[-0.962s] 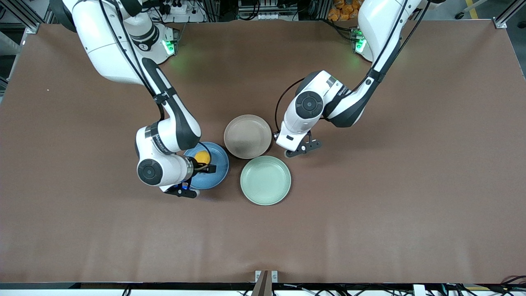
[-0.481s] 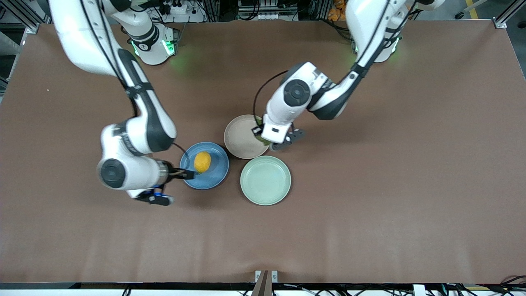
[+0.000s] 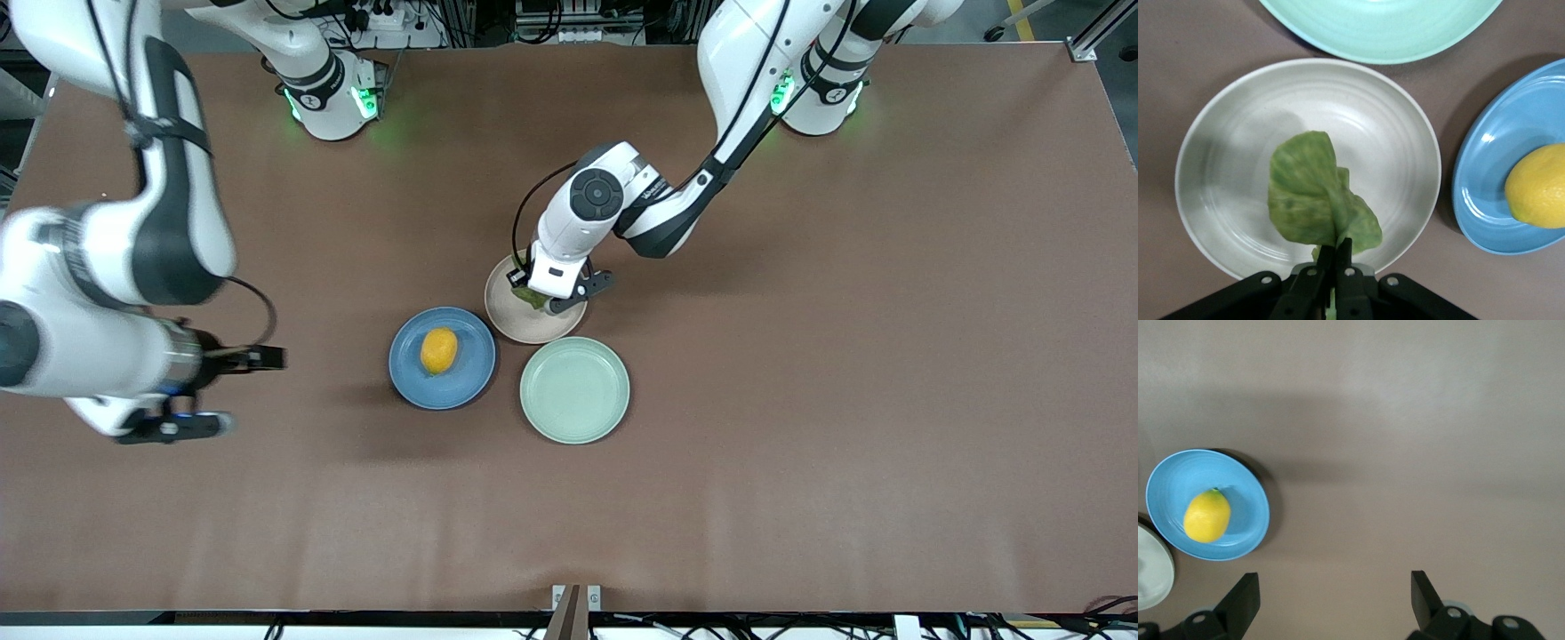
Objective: Place lemon and lettuce in plates
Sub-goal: 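Release the lemon onto the blue plate and withdraw the right gripper, then lower the lettuce onto the beige plate and open the left gripper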
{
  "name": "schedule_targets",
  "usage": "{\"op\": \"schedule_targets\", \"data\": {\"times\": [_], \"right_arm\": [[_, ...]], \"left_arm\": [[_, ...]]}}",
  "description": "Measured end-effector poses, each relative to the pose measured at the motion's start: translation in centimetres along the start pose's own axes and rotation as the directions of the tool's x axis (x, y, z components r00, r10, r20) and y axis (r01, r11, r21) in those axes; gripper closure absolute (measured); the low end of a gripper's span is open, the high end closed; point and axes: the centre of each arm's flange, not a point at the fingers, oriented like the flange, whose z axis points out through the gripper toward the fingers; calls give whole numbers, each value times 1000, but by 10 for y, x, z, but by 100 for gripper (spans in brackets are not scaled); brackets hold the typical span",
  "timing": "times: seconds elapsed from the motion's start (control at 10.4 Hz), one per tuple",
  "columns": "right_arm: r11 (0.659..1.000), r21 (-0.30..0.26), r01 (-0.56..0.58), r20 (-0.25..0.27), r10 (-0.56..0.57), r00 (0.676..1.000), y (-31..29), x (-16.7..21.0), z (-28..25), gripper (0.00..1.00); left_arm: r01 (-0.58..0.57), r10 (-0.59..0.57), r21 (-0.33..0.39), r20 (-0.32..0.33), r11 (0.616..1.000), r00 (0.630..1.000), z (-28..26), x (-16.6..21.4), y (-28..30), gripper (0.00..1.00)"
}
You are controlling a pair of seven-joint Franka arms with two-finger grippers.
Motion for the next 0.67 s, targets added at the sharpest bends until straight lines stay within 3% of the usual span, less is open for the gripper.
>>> {"op": "schedule_targets", "data": {"times": [0.19,0.38,0.48,0.67], "right_arm": [[1000,12,-1,-19,1,1000,30,-24,-41,0],[1000,27,-4,-49,6,999,37,-54,-85,0],[1000,31,-1,-55,3,998,37,-71,-104,0],[1000,-15,15,-68,-16,998,32,-91,-125,0]], "left_arm": [[-4,4,-3,-1,1000,1000,2,-2,2,74],[4,-5,-29,-18,1000,1000,-12,10,9,44],[7,-8,-39,-33,999,999,-31,21,14,33],[-38,38,-1,-92,999,995,-95,45,16,2]]}}
